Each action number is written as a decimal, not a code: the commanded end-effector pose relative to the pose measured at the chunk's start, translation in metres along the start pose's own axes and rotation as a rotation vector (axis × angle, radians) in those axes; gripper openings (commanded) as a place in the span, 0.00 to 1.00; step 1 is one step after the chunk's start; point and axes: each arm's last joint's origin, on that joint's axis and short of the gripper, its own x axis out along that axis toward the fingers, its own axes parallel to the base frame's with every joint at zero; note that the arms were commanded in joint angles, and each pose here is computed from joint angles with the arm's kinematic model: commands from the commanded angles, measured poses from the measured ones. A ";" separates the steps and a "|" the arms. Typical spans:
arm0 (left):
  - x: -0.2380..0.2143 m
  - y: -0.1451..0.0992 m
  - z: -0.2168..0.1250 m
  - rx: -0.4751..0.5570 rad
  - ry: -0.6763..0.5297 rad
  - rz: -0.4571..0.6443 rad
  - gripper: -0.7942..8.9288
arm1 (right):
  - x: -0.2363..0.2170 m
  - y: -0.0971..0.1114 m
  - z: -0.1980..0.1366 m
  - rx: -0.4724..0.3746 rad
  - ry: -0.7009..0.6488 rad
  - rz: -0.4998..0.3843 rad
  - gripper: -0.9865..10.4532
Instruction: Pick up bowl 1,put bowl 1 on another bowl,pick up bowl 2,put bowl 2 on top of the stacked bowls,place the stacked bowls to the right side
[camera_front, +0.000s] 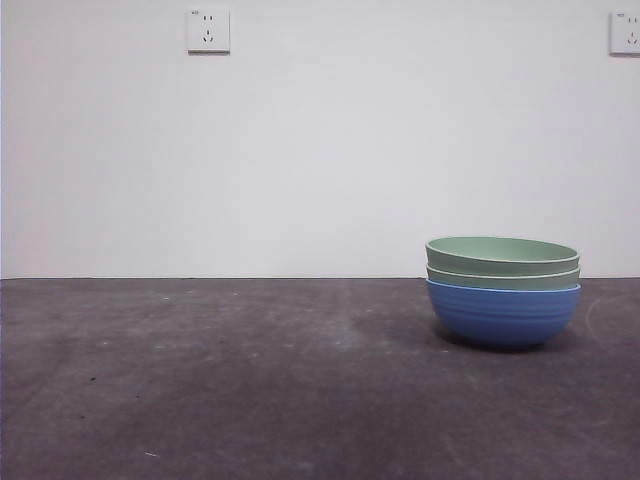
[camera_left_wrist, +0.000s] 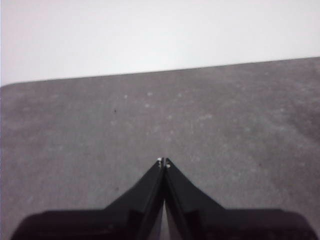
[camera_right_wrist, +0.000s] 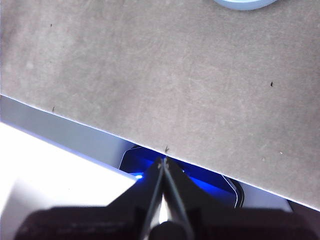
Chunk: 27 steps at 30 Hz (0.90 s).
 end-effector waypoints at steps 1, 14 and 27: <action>0.003 0.001 -0.010 -0.009 0.015 0.010 0.08 | 0.002 -0.001 -0.001 -0.009 0.002 -0.003 0.09; 0.004 0.000 -0.026 -0.082 0.049 0.010 0.08 | 0.002 -0.001 -0.001 -0.009 0.002 -0.003 0.09; 0.005 0.000 -0.026 -0.082 0.046 0.010 0.08 | 0.002 -0.001 -0.001 -0.009 0.002 -0.003 0.09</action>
